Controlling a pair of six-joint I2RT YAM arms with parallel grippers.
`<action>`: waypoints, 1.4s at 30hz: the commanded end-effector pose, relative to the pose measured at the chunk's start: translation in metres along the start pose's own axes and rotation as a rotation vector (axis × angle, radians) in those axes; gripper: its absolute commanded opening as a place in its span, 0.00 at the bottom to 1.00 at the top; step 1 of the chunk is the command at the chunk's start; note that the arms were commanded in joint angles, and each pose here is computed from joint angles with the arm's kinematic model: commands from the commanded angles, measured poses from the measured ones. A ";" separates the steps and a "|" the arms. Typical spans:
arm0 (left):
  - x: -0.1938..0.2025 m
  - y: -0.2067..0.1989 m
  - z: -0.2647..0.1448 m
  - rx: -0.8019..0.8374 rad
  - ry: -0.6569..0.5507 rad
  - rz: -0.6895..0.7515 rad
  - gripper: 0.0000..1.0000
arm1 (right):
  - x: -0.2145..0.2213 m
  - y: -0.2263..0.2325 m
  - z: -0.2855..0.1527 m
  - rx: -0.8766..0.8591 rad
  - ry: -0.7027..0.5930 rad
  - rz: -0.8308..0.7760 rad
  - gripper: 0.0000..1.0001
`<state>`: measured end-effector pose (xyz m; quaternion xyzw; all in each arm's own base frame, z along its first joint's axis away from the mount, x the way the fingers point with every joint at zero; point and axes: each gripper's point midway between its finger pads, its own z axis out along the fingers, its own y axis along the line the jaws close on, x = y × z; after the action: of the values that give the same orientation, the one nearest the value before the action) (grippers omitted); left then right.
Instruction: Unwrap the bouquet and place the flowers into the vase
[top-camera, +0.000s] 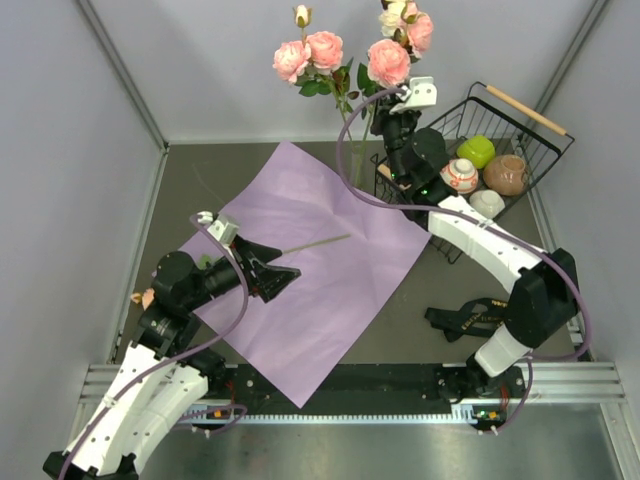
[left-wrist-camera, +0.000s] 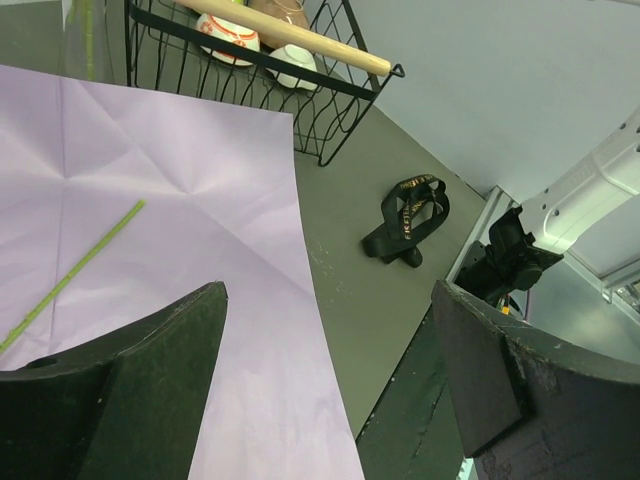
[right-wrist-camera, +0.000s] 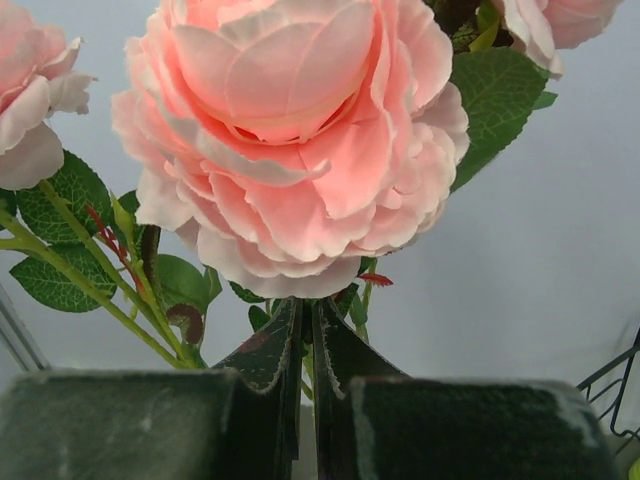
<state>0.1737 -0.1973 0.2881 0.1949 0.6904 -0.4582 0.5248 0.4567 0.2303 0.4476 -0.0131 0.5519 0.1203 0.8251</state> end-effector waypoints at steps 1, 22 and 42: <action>-0.013 -0.003 -0.004 -0.006 -0.040 0.039 0.89 | -0.018 -0.001 0.011 0.023 -0.044 0.024 0.00; -0.012 -0.004 -0.006 -0.008 -0.043 0.044 0.89 | 0.015 0.004 0.015 0.018 0.029 0.023 0.00; -0.013 -0.004 -0.005 -0.005 -0.043 0.047 0.89 | 0.048 0.006 0.016 0.019 0.091 0.002 0.01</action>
<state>0.1718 -0.1939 0.2848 0.1910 0.6962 -0.4512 0.5247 0.4851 0.2498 0.3848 -0.0326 0.6125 0.1034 0.7830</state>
